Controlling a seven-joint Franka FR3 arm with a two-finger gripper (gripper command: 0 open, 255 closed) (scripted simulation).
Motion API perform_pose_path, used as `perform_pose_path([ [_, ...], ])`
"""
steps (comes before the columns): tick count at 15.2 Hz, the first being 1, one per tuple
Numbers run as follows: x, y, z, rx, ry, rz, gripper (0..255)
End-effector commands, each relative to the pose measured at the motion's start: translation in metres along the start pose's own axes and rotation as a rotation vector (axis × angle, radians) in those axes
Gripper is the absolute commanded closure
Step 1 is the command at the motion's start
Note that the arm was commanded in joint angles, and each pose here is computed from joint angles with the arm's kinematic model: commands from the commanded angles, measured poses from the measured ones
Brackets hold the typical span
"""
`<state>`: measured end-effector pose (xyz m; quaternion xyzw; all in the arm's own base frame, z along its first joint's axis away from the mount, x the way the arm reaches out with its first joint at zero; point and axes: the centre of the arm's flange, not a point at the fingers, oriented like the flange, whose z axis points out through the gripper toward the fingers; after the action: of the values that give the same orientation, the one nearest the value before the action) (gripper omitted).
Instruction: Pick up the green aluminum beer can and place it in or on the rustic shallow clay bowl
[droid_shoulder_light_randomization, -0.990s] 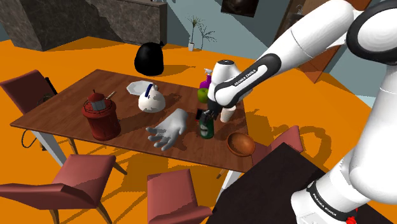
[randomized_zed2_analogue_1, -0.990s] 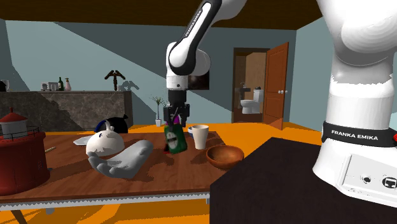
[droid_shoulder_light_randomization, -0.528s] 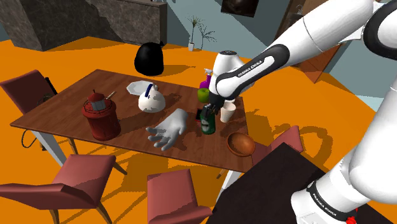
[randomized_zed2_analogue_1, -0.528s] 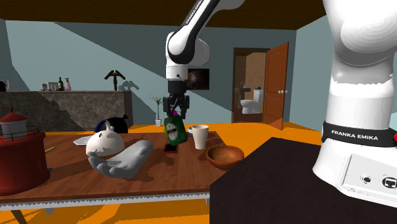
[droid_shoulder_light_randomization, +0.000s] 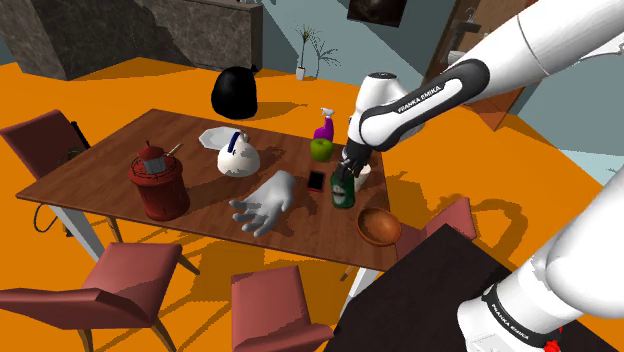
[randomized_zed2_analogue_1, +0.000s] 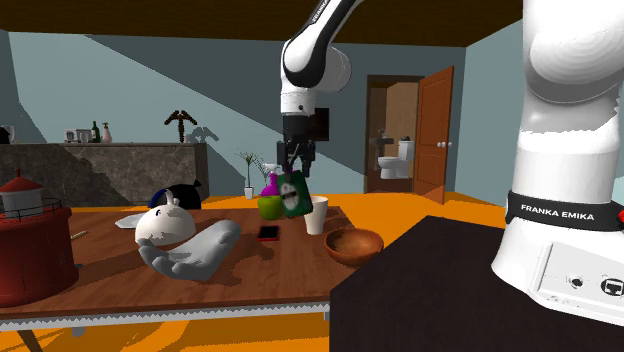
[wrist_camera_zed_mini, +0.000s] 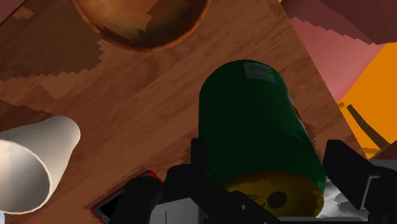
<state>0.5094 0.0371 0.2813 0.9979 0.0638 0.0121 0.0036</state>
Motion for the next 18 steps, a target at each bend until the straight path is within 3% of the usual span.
perform_pose_path([
  [1,-0.021,0.016,-0.006,0.000,0.001,-0.001,255],
  [13,-0.147,0.111,-0.039,0.000,0.001,-0.001,255],
  [18,-0.148,0.111,-0.012,0.000,0.001,-0.001,255],
])
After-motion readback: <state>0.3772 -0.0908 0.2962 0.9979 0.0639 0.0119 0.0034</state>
